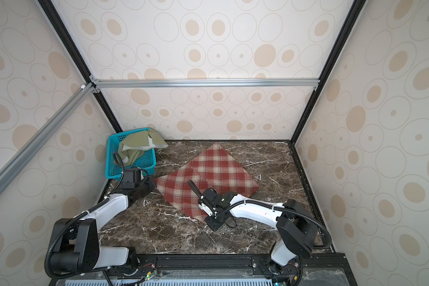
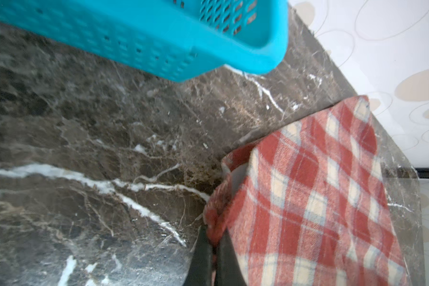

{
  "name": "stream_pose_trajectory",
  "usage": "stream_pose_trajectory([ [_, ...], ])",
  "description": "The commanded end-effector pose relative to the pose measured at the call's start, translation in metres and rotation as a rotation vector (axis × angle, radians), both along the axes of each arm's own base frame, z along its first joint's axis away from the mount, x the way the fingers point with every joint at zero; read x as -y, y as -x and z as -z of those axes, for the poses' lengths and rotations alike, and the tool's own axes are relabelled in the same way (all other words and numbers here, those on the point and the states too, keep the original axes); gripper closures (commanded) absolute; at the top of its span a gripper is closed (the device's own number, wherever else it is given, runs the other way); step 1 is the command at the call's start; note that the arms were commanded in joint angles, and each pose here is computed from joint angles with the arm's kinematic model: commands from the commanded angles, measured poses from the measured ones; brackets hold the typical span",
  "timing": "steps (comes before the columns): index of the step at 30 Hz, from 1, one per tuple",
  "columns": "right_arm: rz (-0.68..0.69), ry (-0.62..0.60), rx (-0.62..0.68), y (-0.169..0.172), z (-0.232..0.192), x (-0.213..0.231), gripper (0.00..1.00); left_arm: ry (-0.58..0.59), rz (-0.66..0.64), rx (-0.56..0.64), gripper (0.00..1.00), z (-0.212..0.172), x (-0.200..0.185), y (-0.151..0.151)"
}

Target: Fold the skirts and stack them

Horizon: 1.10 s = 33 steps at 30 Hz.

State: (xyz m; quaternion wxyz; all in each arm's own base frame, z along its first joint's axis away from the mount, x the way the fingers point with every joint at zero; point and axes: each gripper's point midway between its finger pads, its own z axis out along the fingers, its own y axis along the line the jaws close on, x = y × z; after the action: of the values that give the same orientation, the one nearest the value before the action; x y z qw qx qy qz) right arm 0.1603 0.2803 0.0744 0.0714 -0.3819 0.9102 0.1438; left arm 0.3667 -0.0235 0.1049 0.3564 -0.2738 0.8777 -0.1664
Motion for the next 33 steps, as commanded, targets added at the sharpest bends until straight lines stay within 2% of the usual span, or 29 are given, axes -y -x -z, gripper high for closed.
stream_pose_trajectory([
  [1,-0.077,-0.086,-0.056,0.018,-0.031,-0.012,1.0,-0.088,-0.045,0.029,1.0,-0.033,-0.021,-0.003],
  [10,-0.138,-0.248,-0.113,0.038,-0.07,-0.027,1.0,-0.123,-0.138,0.08,1.0,-0.073,-0.052,0.015],
  [22,-0.205,-0.382,-0.229,0.074,-0.08,-0.044,1.0,-0.182,-0.202,0.156,1.0,-0.13,-0.07,0.041],
  [28,-0.226,-0.425,-0.255,0.08,-0.081,-0.055,1.0,-0.216,-0.194,0.192,1.0,-0.161,-0.072,0.04],
  [33,-0.191,-0.409,-0.237,0.07,-0.078,-0.057,1.0,-0.184,-0.128,0.205,1.0,-0.163,-0.053,0.021],
])
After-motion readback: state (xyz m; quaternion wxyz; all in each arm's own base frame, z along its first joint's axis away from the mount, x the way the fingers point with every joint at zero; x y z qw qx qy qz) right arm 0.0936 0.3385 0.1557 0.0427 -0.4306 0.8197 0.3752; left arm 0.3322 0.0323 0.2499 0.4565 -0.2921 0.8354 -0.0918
